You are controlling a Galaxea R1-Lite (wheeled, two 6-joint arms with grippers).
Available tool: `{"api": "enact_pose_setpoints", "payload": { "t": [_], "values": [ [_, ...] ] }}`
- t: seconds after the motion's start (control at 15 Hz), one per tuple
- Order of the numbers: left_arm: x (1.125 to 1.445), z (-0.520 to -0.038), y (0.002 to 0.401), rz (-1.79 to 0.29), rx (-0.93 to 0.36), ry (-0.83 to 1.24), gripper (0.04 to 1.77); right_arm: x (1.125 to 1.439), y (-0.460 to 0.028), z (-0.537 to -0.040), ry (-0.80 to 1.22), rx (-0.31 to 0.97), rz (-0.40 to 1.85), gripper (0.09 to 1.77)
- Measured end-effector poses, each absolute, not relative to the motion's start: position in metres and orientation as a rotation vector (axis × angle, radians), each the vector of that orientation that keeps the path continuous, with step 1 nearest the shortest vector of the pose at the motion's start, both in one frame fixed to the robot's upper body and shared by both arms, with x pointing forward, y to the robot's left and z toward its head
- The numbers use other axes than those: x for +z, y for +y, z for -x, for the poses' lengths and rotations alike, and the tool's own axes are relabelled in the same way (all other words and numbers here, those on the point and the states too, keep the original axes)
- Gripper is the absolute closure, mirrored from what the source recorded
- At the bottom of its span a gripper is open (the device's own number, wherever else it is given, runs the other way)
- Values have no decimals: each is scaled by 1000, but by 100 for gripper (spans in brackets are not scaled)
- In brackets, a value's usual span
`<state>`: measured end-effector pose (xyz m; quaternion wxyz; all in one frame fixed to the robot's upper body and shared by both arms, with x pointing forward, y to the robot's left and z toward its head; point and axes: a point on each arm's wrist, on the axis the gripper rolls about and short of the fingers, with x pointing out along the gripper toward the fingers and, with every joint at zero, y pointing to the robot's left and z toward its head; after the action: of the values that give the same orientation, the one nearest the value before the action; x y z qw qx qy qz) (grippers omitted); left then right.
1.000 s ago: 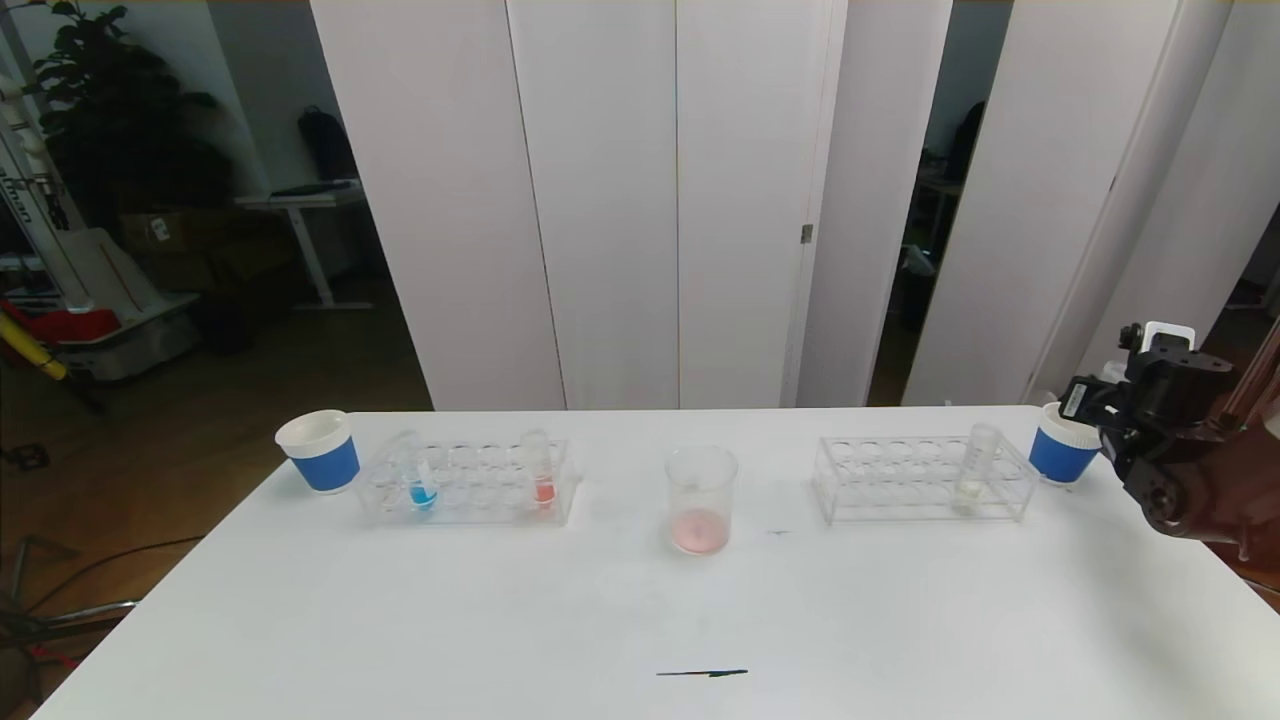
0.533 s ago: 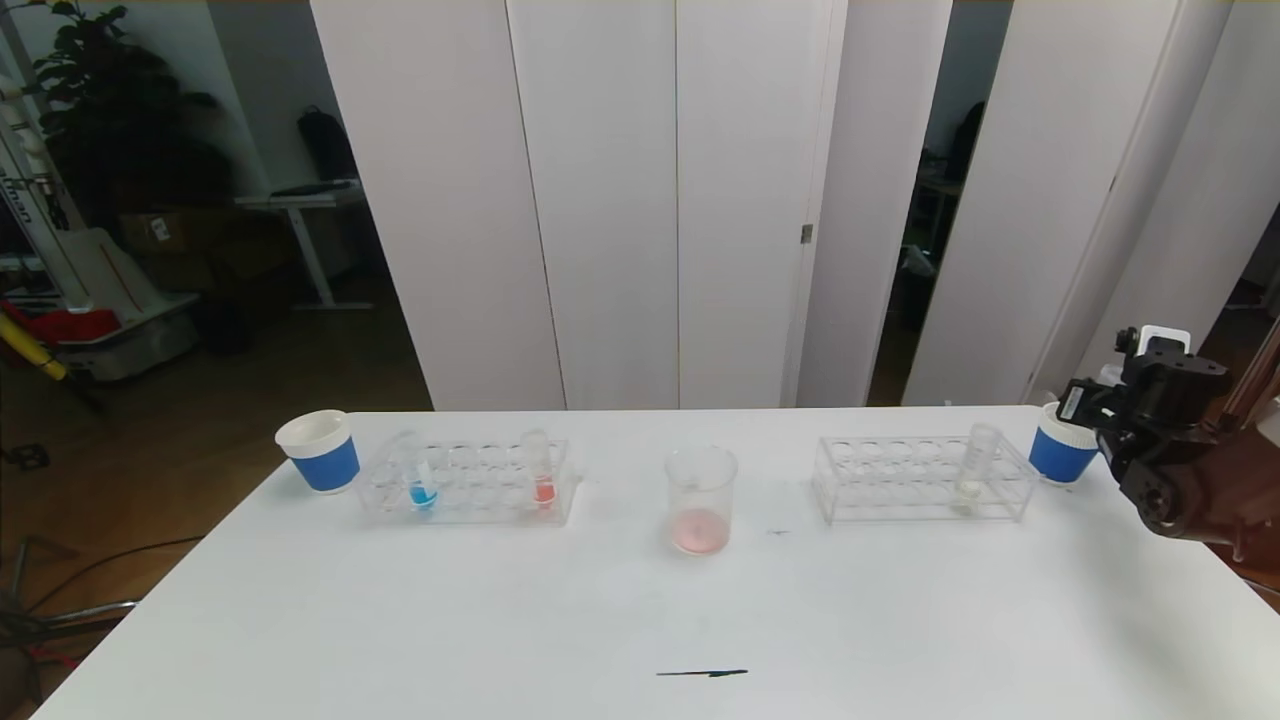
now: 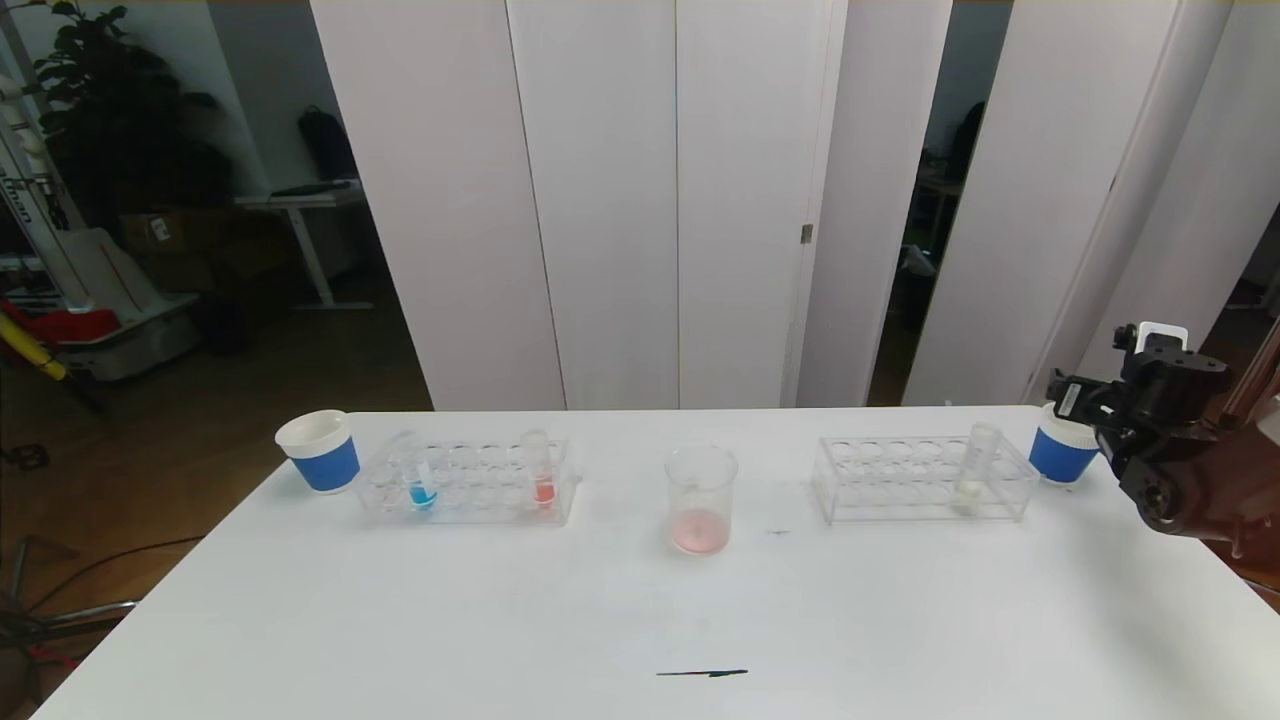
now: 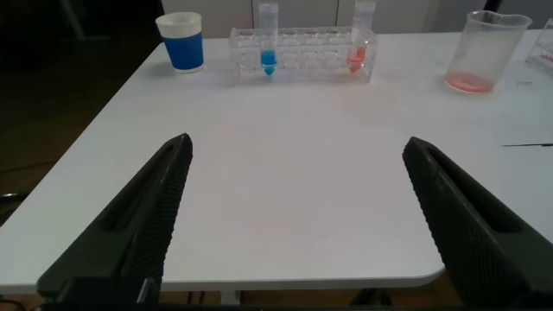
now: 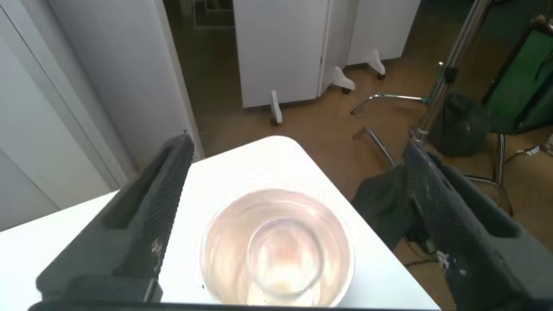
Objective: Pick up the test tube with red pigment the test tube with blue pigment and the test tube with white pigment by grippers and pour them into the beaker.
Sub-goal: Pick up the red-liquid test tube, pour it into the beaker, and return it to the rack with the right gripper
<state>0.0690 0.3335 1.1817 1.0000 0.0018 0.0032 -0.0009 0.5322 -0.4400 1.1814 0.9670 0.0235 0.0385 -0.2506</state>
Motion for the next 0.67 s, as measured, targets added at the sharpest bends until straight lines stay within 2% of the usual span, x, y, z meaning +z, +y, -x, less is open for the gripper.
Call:
{"api": "enact_pose_setpoints", "payload": {
  "t": [0.4, 0.67],
  "values": [
    [1182, -69, 334, -4, -2, 6, 7, 1200, -440, -526, 65, -502, -45, 11],
    [1182, -69, 334, -4, -2, 6, 7, 1235, -437, -510, 80, -494, -44, 11]
  ]
}}
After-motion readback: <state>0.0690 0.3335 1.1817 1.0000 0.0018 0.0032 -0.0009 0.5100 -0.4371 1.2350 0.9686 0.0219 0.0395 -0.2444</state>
